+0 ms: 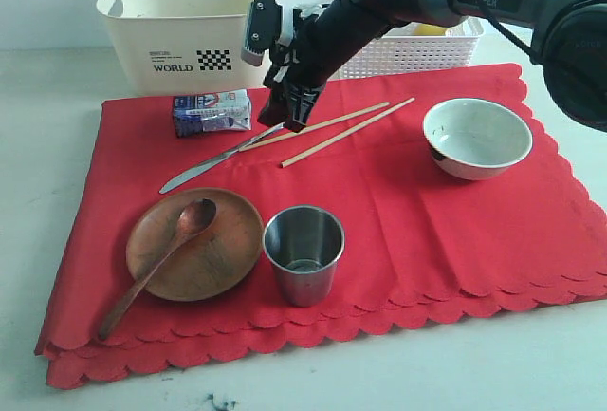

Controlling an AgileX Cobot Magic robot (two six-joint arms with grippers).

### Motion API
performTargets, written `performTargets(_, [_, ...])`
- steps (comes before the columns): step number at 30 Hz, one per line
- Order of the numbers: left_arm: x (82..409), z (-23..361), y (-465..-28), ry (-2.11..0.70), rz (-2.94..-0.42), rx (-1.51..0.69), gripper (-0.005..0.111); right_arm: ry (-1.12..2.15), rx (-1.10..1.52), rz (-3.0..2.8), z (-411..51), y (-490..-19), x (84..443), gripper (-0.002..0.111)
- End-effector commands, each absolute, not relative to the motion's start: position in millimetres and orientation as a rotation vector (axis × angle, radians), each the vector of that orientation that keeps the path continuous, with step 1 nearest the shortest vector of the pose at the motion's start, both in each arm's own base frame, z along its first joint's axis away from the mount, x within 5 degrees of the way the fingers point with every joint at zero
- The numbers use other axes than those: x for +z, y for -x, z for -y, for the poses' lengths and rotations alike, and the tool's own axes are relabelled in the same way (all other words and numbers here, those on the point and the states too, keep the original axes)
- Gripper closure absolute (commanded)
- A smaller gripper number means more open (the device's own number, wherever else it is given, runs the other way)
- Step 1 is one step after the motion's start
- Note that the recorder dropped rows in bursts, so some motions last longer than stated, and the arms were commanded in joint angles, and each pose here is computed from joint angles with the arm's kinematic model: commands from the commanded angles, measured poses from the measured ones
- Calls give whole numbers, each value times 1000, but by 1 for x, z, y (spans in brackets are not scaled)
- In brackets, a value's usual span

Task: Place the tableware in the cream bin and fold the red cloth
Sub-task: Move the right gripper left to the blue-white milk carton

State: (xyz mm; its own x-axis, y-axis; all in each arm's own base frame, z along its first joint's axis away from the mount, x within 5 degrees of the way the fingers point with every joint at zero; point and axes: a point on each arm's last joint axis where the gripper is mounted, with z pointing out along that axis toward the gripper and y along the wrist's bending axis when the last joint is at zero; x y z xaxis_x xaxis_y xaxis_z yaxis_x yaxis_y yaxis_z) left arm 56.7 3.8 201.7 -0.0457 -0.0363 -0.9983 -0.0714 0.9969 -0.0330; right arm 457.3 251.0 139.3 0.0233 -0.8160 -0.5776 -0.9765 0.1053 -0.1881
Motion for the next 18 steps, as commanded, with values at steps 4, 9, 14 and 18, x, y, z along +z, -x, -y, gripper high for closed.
performTargets(4, [202, -3, -56, 77, -1610, 23, 104, 1848, 574, -1878, -251, -439, 149, 34])
performTargets(9, [202, -3, -56, 77, -1610, 23, 104, 1723, 574, -1907, -271, -437, 152, 34])
performTargets(14, [202, -3, -56, 77, -1610, 23, 104, 1566, 512, -1935, -301, -432, 155, 34])
performTargets(18, [202, -3, -56, 77, -1610, 23, 104, 1456, 466, -1930, -324, -426, 158, 31])
